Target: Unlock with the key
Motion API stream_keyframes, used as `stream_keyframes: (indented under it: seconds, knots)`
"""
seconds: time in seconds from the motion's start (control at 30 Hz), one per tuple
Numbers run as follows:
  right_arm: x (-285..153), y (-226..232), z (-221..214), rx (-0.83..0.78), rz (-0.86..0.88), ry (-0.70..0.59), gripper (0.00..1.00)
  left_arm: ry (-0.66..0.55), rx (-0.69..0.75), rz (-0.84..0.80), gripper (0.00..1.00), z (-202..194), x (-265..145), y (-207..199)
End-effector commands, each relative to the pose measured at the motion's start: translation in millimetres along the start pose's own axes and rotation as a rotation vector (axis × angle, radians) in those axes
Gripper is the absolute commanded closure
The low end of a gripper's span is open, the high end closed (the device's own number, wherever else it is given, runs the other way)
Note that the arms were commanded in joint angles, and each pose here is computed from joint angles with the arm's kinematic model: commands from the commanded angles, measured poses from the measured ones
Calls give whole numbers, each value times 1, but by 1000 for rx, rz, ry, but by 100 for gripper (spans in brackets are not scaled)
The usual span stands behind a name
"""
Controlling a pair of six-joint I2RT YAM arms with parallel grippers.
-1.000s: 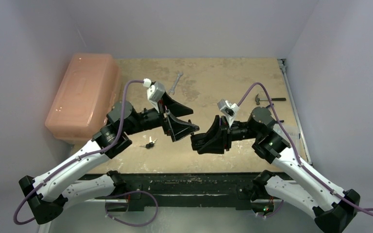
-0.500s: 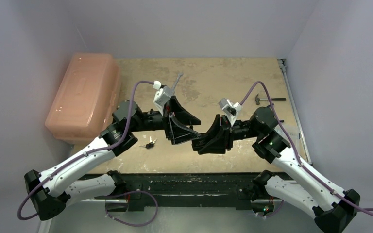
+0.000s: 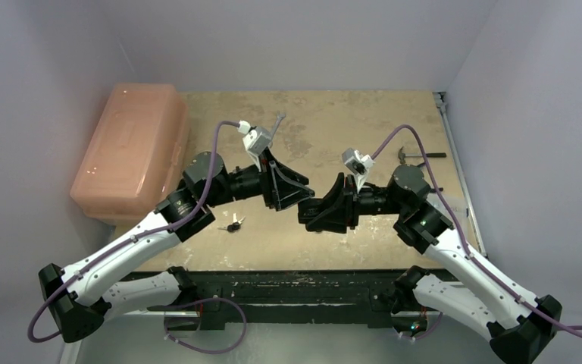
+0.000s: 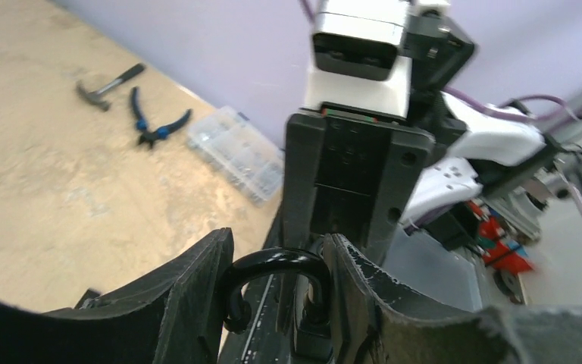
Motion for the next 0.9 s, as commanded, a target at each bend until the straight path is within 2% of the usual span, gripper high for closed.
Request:
stream_keyframes:
  seconds: [0.0,0.27,0.5,0.57,0.67,0.7,0.87]
  knots:
    - [1,-1,39,-146,-126,-126,100,46,-42,277,74,-6,3,38]
    - [0,-45,49,-100,-390,-181,100,121,-149,664,75,-34,-2,90]
    - [4,-61,41,-71,-418,-162,100,160,-157,724,68,-48,0,102]
    - [4,-64,39,-64,-429,-160,100,159,-147,740,59,-47,-3,102]
    - [4,-70,34,-47,-441,-153,100,156,-118,770,30,-42,-11,103]
    - [4,-71,33,-41,-444,-150,100,159,-99,785,25,-40,-15,103]
    - [5,-79,27,-18,-454,-158,100,185,7,897,18,-26,-36,109]
Point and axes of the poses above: each gripper's point midway between its finger pads, its own x axis out along the fingers, its own y axis along the line the jaws close on, z = x × y, the point moved 5 cm from there along -x, back along the fingers, and after that the axes turned 11 degrees about x, right-handed, at the moved point
